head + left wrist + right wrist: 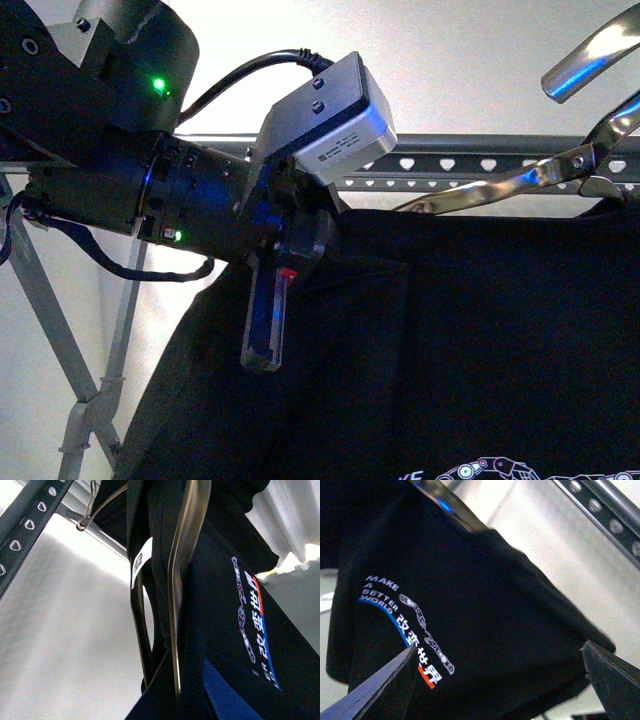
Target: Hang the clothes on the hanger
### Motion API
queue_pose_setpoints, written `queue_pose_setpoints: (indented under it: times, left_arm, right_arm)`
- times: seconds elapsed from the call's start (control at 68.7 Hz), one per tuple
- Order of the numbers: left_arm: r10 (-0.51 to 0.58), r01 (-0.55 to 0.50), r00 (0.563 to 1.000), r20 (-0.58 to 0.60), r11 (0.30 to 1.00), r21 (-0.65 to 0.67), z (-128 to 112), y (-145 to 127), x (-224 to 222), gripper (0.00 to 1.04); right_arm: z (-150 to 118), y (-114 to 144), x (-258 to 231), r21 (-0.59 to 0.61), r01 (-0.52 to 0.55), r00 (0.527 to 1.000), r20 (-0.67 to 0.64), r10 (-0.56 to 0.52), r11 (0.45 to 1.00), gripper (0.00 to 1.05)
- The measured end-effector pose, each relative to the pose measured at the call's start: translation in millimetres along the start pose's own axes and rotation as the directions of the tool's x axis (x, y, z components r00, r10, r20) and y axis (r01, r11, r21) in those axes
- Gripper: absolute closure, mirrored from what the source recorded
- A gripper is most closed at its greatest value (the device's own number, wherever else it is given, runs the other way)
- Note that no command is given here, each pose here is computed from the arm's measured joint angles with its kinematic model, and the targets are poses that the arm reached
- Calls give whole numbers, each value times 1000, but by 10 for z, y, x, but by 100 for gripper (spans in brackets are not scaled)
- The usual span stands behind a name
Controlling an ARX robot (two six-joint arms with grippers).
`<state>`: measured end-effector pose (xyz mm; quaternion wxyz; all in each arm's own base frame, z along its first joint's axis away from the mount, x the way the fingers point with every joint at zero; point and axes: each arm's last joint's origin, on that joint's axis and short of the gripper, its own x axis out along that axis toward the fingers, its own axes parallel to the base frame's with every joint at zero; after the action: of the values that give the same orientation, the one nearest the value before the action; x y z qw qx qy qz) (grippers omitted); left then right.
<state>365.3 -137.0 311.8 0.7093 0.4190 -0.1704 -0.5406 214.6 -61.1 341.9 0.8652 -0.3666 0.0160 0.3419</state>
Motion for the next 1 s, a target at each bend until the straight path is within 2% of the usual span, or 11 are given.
queue_pose_setpoints:
  times: [0.073, 0.189, 0.335, 0.553, 0.83, 0.874, 0.932, 1.005]
  left_arm:
    - [-1, 1, 1000, 0, 1000, -1, 1, -2, 2, 101]
    - [0, 0, 1000, 0, 1000, 0, 2, -1, 0, 101]
    - [1, -1, 1000, -2, 1000, -1, -3, 1, -5, 101]
    - [0, 0, 1000, 0, 1000, 0, 2, 0, -1, 101]
    - [1, -1, 1000, -1, 1000, 0, 1, 1, -3, 101]
    - [1, -1, 1000, -1, 1000, 0, 1, 1, -3, 101]
    - [1, -1, 1000, -1, 1000, 0, 1, 1, -3, 101]
    - [1, -1, 1000, -1, 1000, 0, 1, 1, -3, 101]
  right_arm:
    - [95, -91, 86, -102, -51, 998, -29, 49, 993, 7]
    - [181, -279, 312, -340, -112, 989, -134, 70, 934, 7]
    - [155, -483, 566, -441, -152, 976, -208, 64, 884, 7]
    - [50, -707, 865, -457, -182, 961, -272, 58, 871, 7]
    - [-102, -786, 1185, -381, -192, 957, -276, 86, 905, 7]
    - [-137, -783, 1216, -359, -193, 956, -277, 93, 913, 11]
    - [-183, -793, 1246, -335, -179, 958, -273, 87, 925, 25]
    - [-222, -797, 1237, -333, -168, 959, -273, 76, 928, 35]
